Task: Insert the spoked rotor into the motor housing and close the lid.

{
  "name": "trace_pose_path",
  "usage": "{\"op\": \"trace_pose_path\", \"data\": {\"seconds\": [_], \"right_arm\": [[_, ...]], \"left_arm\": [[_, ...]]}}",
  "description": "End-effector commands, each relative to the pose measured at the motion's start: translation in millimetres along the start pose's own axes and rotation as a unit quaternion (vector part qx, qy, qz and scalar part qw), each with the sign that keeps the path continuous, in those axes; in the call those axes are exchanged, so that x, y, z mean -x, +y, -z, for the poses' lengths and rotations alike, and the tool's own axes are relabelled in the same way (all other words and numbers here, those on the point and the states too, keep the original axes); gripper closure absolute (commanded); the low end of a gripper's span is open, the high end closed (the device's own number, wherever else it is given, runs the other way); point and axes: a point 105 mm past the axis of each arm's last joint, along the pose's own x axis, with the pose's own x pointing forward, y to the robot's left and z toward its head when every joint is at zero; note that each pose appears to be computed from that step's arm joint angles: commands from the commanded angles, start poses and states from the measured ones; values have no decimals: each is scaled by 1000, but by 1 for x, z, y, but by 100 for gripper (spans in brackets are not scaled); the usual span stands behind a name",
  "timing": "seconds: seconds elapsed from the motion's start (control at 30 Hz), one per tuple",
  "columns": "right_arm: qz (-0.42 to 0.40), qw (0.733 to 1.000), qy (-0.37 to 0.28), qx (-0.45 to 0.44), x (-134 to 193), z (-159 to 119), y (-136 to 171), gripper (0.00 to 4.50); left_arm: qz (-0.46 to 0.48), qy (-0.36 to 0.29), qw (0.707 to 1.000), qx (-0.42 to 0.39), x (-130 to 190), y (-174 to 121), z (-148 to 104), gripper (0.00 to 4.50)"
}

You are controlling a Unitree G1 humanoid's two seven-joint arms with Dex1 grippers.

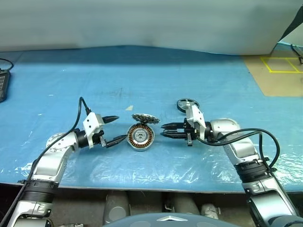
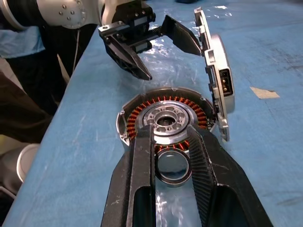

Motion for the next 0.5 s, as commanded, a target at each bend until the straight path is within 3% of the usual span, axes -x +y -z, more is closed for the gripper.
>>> {"op": "trace_pose_path", "data": {"seconds": [0.03, 0.5], "right_arm": [[-19, 1000, -19, 6, -13, -9, 5, 390], [-21, 998, -53, -12, -45, -10, -5, 390]], "left_arm": [[-7, -33, 999, -16, 6, -2, -11, 0], [5, -35, 999, 1, 11, -14, -7, 0]]}}
